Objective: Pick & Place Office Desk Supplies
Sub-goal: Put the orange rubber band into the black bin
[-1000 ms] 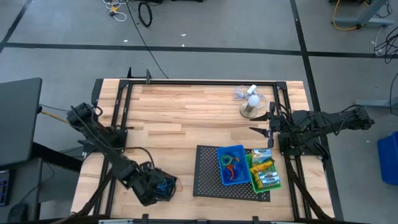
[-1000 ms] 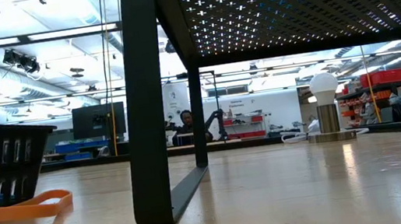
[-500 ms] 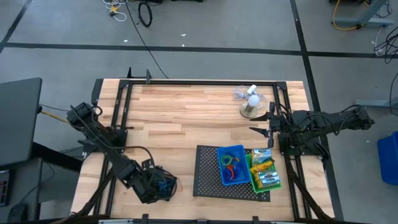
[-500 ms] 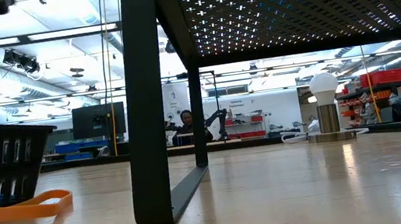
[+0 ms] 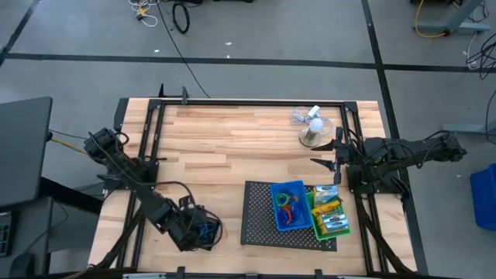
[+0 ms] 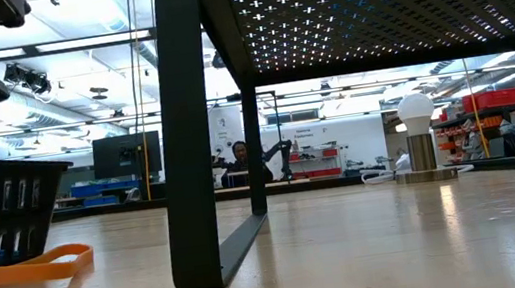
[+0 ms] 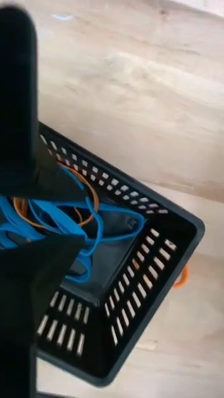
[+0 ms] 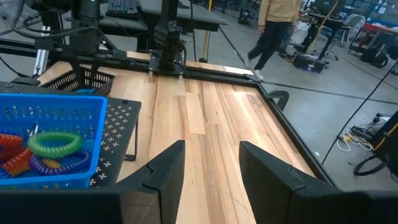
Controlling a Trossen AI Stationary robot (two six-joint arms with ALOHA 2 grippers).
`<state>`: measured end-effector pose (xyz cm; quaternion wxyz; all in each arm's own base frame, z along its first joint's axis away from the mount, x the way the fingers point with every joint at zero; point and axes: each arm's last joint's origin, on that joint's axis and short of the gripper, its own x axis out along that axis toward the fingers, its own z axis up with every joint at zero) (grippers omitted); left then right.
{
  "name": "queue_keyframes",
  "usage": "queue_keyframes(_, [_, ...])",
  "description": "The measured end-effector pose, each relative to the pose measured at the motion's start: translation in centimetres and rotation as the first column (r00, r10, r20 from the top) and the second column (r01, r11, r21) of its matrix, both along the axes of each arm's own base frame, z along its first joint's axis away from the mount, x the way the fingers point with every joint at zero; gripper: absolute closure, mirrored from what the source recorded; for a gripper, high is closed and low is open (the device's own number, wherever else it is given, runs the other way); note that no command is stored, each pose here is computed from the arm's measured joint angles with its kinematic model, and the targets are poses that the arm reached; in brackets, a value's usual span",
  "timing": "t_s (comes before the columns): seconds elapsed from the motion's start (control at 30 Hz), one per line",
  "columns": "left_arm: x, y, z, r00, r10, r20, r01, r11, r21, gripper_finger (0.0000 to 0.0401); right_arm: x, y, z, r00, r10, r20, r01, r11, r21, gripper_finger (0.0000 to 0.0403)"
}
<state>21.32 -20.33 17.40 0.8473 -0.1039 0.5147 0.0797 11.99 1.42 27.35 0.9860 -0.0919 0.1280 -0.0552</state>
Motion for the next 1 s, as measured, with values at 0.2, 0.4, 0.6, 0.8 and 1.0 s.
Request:
queue_keyframes(0.2, [0.3,0.3,-0.2,1.0,-0.006,-0.001,0.006,1.0,0.026,0.039,0.0,0.0,0.0,1.0,0.0,0.0,0.0,1.0,0.0,0.0242])
queue_keyframes(0.4, [0.6,0.3,-1.4,0.998,-0.028,-0.05,0.028,1.0,0.001,0.0397,0.0,0.0,0.0,1.0,-0.001,0.001,0.001,1.0,0.005,0.0242])
queue_keyframes(0.6, [0.6,0.6,-2.9,0.996,0.005,-0.09,-0.003,1.0,0.015,0.0398,0.0,0.0,0.0,1.0,-0.001,0.001,0.001,1.0,0.005,0.0242])
queue_keyframes(0.8, [-0.1,2.0,-4.2,0.985,0.115,-0.132,-0.107,0.992,0.068,0.0399,0.0,0.0,0.0,1.0,-0.002,0.001,0.002,1.0,0.007,0.0242])
queue_keyframes(1.0, [-0.3,3.2,-4.5,0.977,0.164,-0.136,-0.142,0.977,0.162,0.0399,0.0,0.0,0.0,1.0,-0.002,0.002,0.002,1.0,0.007,0.0242])
